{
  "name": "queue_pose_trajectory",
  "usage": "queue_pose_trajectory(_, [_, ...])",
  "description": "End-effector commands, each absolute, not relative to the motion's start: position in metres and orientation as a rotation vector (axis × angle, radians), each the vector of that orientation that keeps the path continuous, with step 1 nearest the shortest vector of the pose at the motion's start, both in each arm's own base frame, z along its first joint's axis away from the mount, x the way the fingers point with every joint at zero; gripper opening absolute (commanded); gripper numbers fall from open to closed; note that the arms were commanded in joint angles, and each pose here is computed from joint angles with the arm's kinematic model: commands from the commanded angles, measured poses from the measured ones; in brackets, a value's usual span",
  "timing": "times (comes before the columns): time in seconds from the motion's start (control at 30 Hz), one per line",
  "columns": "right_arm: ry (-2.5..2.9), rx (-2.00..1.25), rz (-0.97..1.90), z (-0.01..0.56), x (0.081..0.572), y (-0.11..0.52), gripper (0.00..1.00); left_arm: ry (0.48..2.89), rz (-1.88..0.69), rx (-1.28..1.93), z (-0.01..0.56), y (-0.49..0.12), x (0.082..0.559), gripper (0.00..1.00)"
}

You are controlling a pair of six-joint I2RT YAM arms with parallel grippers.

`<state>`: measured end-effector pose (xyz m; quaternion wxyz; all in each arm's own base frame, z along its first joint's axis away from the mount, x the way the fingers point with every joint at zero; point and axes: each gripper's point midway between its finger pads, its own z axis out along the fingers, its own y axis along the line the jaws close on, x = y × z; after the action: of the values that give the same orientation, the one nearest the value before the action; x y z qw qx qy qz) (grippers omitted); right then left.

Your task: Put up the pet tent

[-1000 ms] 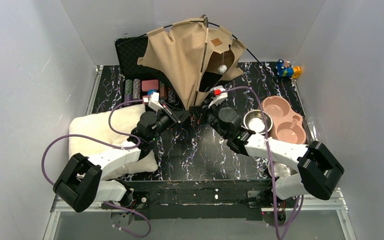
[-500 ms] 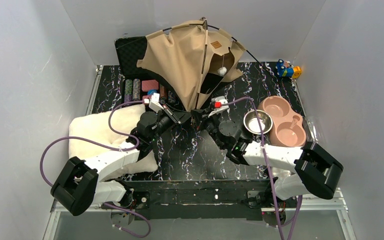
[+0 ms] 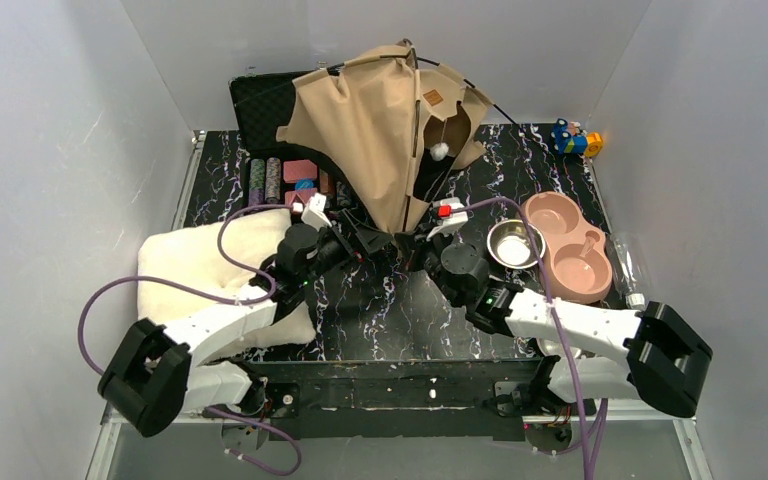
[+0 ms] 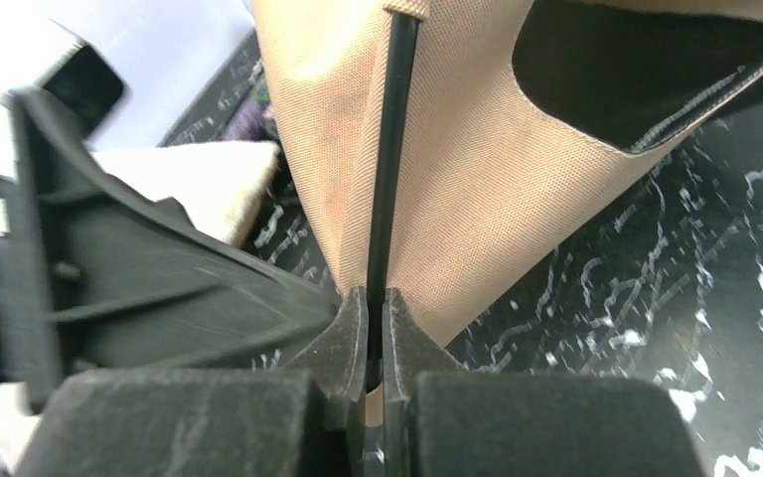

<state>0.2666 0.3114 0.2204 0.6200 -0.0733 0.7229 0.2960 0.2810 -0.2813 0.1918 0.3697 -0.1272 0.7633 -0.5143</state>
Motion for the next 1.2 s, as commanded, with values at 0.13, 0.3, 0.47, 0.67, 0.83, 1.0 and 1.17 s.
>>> queue_pose_trajectory(0.13, [1.904,-0.22,0.578,0.193,0.239,0.279,0.27,1.942,-1.071,-0.107,0.206,-0.225,0.24,0.98])
queue_pose_trajectory(0.3, [1.994,-0.296,0.596,0.187,0.209,0.255,0.62,1.991,-0.852,0.031,0.204,-0.182,0.211,0.98])
queue_pose_trajectory(0.47, [2.006,-0.333,0.637,0.208,0.188,0.236,0.77,2.015,-0.582,0.147,0.225,-0.146,0.21,0.98])
queue_pose_trajectory(0.67, [1.99,-0.349,0.552,0.239,0.2,0.235,0.78,1.98,-0.362,0.235,0.268,-0.13,0.247,0.98])
queue_pose_trajectory(0.83, [1.961,-0.353,0.462,0.249,0.229,0.258,0.78,1.918,-0.185,0.168,0.296,-0.101,0.293,0.98])
queue_pose_trajectory(1.0, [1.988,-0.269,0.24,0.24,0.267,0.258,0.78,1.868,0.001,0.068,0.295,-0.066,0.314,0.98])
queue_pose_trajectory(1.17, [1.974,-0.314,0.244,0.237,0.279,0.275,0.43,1.755,0.042,0.047,0.298,-0.047,0.293,0.98])
